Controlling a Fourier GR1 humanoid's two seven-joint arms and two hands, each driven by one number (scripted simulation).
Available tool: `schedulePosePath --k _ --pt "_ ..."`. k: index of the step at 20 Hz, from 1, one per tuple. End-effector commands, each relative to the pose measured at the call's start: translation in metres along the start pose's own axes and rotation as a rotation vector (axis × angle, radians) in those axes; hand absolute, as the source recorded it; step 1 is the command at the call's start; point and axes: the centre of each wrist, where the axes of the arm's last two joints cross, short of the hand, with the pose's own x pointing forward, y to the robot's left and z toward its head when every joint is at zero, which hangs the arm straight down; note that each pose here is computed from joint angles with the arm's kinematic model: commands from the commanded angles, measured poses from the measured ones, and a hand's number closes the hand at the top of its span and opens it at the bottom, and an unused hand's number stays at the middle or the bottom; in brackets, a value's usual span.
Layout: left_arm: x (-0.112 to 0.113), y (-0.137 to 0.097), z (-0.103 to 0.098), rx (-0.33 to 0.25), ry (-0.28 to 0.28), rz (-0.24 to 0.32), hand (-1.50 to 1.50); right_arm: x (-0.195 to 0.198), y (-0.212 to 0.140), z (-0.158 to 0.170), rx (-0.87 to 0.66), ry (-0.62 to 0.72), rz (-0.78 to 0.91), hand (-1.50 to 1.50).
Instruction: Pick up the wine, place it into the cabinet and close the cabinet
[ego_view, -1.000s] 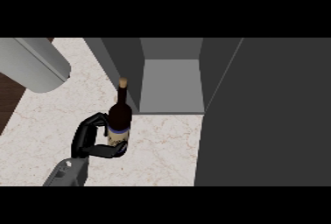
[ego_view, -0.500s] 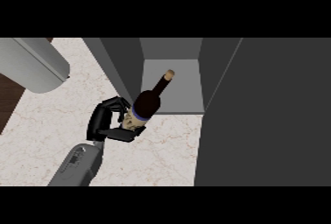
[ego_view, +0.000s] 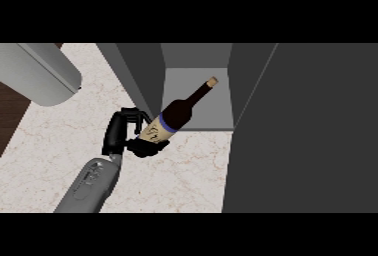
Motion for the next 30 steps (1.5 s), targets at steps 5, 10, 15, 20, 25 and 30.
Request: schedulePosePath --k 5,10,15,20,25,30 --pt "0.051 -0.063 -0.025 -0.086 -0.046 0.086 1.5 0.021 -0.003 0.011 0.045 -0.027 -0.043 -1.5" --pt "0.059 -0.075 -0.021 -0.065 -0.027 0.035 1.5 0.015 -0.002 0.006 0.037 -0.05 -0.05 -1.5" --pt "0.059 -0.073 -0.036 -0.012 0.008 -0.077 1.5 0.006 0.003 0.007 0.076 -0.035 -0.058 -1.5" --pt "0.05 -0.072 -0.033 0.003 0.03 -0.154 1.5 0.012 0.002 0.008 0.072 -0.066 -0.064 -1.5" --pt "0.04 -0.075 -0.029 0.021 0.08 -0.171 1.5 0.001 0.002 0.004 0.069 -0.049 -0.072 -1.5" --pt "0.023 -0.053 -0.031 0.073 0.137 -0.182 1.5 0.006 0.0 0.004 0.09 -0.061 -0.079 -1.5"
